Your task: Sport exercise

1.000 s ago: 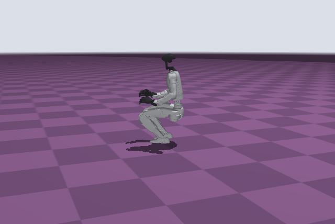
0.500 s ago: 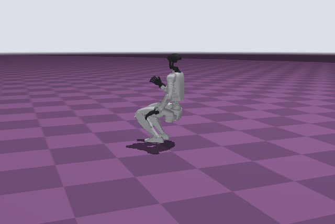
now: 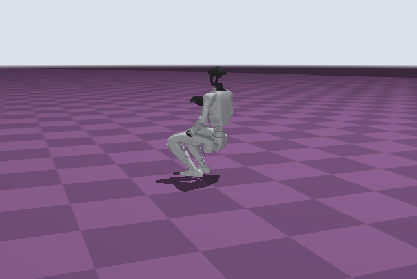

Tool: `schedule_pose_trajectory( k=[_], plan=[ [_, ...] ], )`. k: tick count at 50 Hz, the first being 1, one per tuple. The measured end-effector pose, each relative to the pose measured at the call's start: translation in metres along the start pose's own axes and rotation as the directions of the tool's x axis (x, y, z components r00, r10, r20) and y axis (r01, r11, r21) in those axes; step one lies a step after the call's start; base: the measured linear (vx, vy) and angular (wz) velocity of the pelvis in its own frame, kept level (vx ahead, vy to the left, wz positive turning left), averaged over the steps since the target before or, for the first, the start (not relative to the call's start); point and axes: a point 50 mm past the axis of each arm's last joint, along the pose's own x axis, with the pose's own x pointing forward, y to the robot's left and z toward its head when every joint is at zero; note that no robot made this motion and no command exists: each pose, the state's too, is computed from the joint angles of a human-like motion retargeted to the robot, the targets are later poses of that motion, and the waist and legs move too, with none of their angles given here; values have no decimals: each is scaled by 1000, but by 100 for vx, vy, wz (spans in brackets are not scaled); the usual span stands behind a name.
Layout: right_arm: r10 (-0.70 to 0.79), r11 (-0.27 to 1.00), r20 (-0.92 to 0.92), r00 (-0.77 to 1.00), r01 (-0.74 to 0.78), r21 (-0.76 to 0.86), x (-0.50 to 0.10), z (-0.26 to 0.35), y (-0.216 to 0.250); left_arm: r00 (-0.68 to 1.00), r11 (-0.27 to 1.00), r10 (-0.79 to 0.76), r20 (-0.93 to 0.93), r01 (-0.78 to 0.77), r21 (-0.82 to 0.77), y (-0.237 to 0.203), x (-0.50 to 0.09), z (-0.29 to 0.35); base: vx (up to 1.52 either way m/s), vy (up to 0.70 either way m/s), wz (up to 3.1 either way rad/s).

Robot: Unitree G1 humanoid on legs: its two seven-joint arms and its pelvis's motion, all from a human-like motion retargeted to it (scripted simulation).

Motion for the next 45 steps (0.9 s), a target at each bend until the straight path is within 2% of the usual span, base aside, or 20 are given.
schedule_pose_trajectory(
  k=[3,6,8,11,15,17,20,31,41,45],
  plan=[
    [-25,1000,-29,999,25,-2,-6,-3,-1,979,994,109,170,-106,-27,34,10,25,0,0,0],
    [-99,995,-13,995,99,-5,-12,2,-8,874,956,292,388,-275,-100,86,11,62,0,0,0],
    [-176,984,28,984,176,-2,-14,11,-15,727,898,433,533,-400,-185,126,2,92,0,0,0],
    [-304,952,116,946,304,16,-16,29,-25,401,766,601,691,-536,-355,181,-24,137,0,0,0],
    [-435,899,242,867,435,54,-17,51,-36,-45,608,660,750,-554,-569,223,-67,181,0,0,0],
    [-471,879,295,831,471,75,-16,59,-39,-188,573,648,738,-517,-635,231,-81,194,0,5,-15],
    [-502,860,356,788,498,111,-15,69,-40,-298,571,627,720,-453,-685,232,-93,205,0,5,-21],
    [-495,866,479,724,452,212,-10,92,-38,-265,707,554,789,-352,-614,212,-87,215,2,5,-30],
    [-495,855,502,710,500,136,-8,92,-39,-212,719,558,802,-360,-595,206,-81,215,4,5,-23],
    [-459,857,517,723,514,42,1,87,-43,-187,703,539,822,-438,-561,215,-78,211,5,4,-20]
  ],
)
